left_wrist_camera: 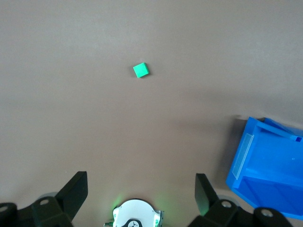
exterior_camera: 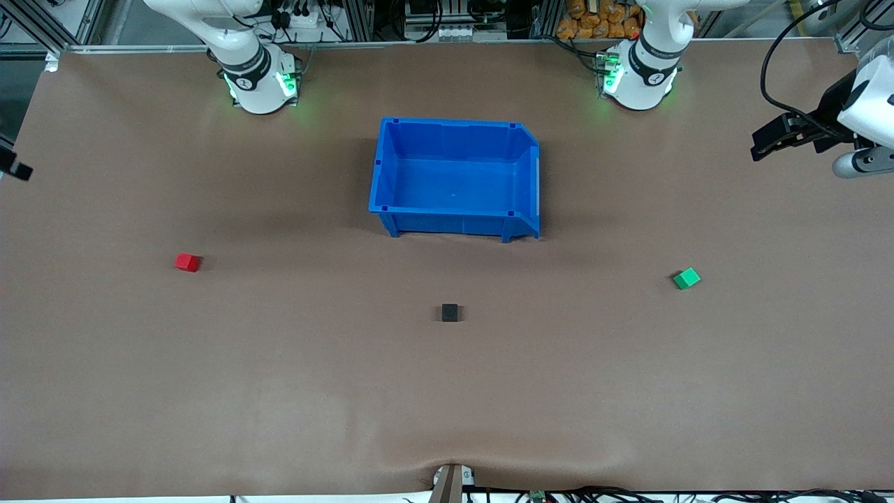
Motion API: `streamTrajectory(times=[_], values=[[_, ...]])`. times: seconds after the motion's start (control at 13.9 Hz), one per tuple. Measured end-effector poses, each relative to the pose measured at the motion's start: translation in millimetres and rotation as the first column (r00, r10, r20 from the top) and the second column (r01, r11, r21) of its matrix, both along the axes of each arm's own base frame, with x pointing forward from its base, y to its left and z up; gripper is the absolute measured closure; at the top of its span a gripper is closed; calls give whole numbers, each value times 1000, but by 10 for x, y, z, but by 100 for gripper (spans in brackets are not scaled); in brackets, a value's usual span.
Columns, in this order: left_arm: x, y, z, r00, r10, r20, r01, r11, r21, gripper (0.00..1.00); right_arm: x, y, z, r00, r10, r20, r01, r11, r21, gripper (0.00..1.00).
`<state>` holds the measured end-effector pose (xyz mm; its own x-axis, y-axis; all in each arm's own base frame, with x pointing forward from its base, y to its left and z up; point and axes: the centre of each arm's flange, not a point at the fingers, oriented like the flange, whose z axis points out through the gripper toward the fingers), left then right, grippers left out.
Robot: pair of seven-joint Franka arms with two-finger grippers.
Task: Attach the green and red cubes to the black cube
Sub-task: 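Reach the right gripper down to the red cube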
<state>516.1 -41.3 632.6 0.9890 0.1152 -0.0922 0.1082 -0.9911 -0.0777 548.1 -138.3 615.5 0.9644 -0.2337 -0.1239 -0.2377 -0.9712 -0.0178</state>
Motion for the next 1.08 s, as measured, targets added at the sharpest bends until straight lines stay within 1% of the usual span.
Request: streamTrajectory(times=[0.14,0.29,0.5,0.57,0.65,0.79,0.93,1.08], values=[[-5,8,-6,1000,2,-6,-2,1000,1,0,186,-46,-411,998,-6,-67,6,1000,4,0],[-8,24,-2,1000,5,-7,-5,1000,1,0,367,-92,-942,988,-12,-155,14,1000,13,0],[-8,53,-7,1000,10,-10,-10,1000,1,0,556,-219,-1838,956,-27,-292,37,999,27,0],[-4,55,-15,1000,11,-12,-11,1000,1,0,591,-272,-2131,943,-34,-331,46,999,30,0],[5,56,-31,1000,11,-14,-11,1000,1,0,625,-333,-2413,934,-42,-356,56,998,31,0],[30,55,-75,1000,11,-22,-11,1000,1,0,699,-434,-2931,927,-55,-372,69,997,26,0],[51,53,-111,1000,10,-28,-10,1000,1,0,767,-469,-3340,928,-58,-368,69,998,16,0],[68,53,-146,999,11,-35,-11,1000,1,0,812,-460,-3610,931,-55,-361,63,998,10,0]])
